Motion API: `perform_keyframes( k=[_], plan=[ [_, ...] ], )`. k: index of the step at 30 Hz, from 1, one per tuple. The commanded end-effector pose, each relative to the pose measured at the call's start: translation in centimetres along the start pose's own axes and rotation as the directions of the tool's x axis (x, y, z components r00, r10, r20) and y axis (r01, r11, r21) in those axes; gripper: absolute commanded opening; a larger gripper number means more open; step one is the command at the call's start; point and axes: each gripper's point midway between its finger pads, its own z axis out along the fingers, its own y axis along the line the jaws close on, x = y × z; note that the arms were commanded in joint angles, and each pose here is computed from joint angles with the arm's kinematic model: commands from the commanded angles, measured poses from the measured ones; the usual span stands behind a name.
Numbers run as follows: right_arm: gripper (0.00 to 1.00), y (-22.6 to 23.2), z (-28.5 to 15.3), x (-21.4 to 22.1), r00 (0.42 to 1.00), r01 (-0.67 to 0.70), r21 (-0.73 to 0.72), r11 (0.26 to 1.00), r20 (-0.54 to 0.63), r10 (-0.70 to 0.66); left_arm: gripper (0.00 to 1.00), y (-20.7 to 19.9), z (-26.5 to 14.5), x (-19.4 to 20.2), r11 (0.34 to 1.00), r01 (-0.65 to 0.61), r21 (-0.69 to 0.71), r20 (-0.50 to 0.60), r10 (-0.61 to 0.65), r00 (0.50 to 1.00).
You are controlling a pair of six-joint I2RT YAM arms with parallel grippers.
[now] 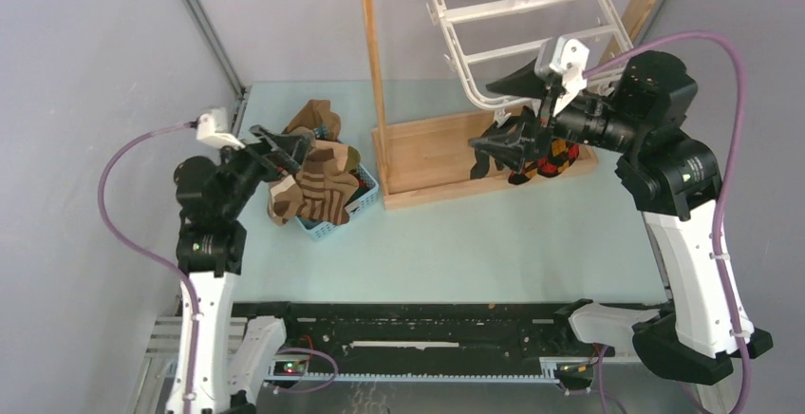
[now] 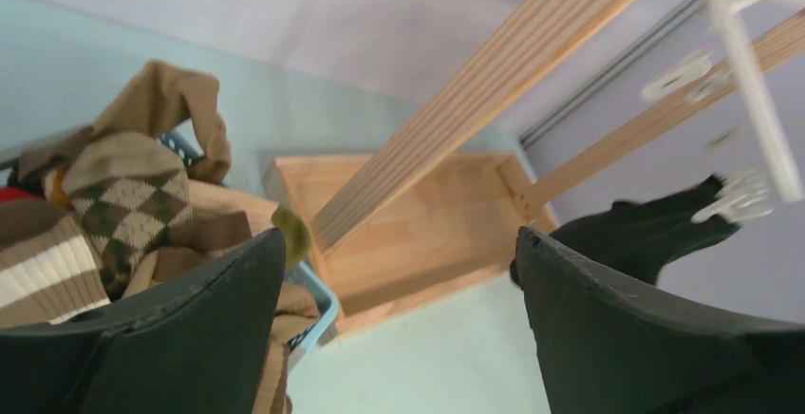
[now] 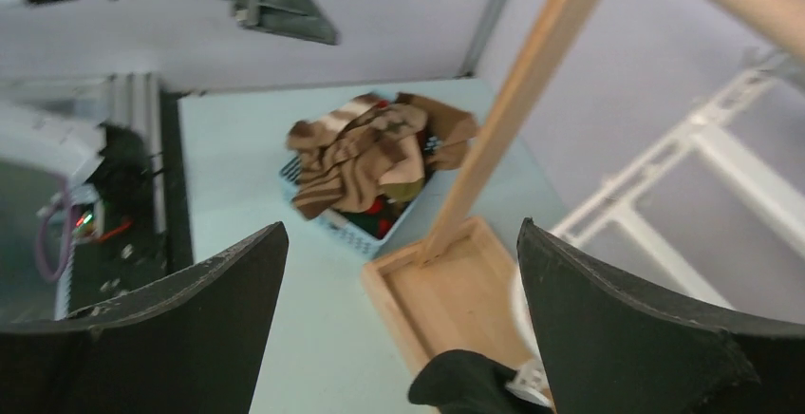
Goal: Clip the socks to the hanger
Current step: Pick up the sock from the bin.
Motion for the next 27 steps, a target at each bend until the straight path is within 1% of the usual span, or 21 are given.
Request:
perform_keyframes(
  k=[1,2,5,7,9,12,14,17,18,21,24,25,27],
  plan=[
    [1.00,3.8,0.1,1.5,0.998,0.056,-0.233,0.971,0.011,-0.054,0.91,2.0,1.3,2.4,0.966,-0.217,-0.139,-0.169,0.193,0.967],
    [1.00,3.9,0.1,1.8,0.998,0.055,-0.237,0.970,0.004,-0.056,0.87,2.7,1.6,2.5,0.951,-0.249,-0.184,-0.190,0.214,0.958],
    [1.00,3.7,0.3,2.8,0.998,0.055,-0.229,0.972,-0.021,-0.062,0.71,6.2,2.8,4.7,0.892,-0.356,-0.277,-0.348,0.252,0.903],
    [1.00,3.6,0.3,3.5,0.997,0.051,-0.223,0.973,-0.037,-0.061,0.64,8.1,3.8,5.3,0.856,-0.408,-0.319,-0.414,0.261,0.872],
    [1.00,3.5,0.3,3.9,0.997,0.053,-0.219,0.974,-0.047,-0.065,0.55,9.2,4.7,5.5,0.832,-0.441,-0.336,-0.459,0.264,0.848],
    [1.00,3.2,0.2,4.5,0.996,0.052,-0.208,0.977,-0.062,-0.066,0.38,10.1,5.5,5.3,0.815,-0.438,-0.380,-0.487,0.227,0.844],
    [1.00,3.1,0.2,4.8,0.996,0.048,-0.201,0.978,-0.067,-0.063,0.30,10.2,5.5,5.5,0.823,-0.403,-0.401,-0.484,0.183,0.855],
    [1.00,2.9,0.1,5.2,0.996,0.042,-0.189,0.981,-0.071,-0.057,0.29,11.4,4.0,6.8,0.823,-0.308,-0.478,-0.454,0.068,0.888],
    [1.00,2.8,0.0,5.4,0.996,0.038,-0.187,0.982,-0.073,-0.053,0.31,12.4,3.1,7.7,0.813,-0.251,-0.526,-0.429,0.001,0.903],
    [1.00,2.7,0.0,5.6,0.996,0.027,-0.184,0.983,-0.075,-0.041,0.38,15.2,1.4,8.8,0.780,-0.106,-0.617,-0.336,-0.140,0.931],
    [1.00,2.7,0.2,5.8,0.997,0.016,-0.192,0.981,-0.076,-0.031,0.44,16.8,1.8,9.1,0.787,0.016,-0.617,-0.261,-0.224,0.939],
    [1.00,2.8,0.2,5.9,0.997,0.012,-0.196,0.981,-0.076,-0.027,0.44,17.4,2.1,8.9,0.782,0.039,-0.621,-0.242,-0.239,0.940],
    [1.00,2.9,0.3,6.0,0.997,0.003,-0.202,0.979,-0.077,-0.019,0.50,17.7,3.3,8.7,0.793,0.064,-0.606,-0.237,-0.257,0.937]
  ],
)
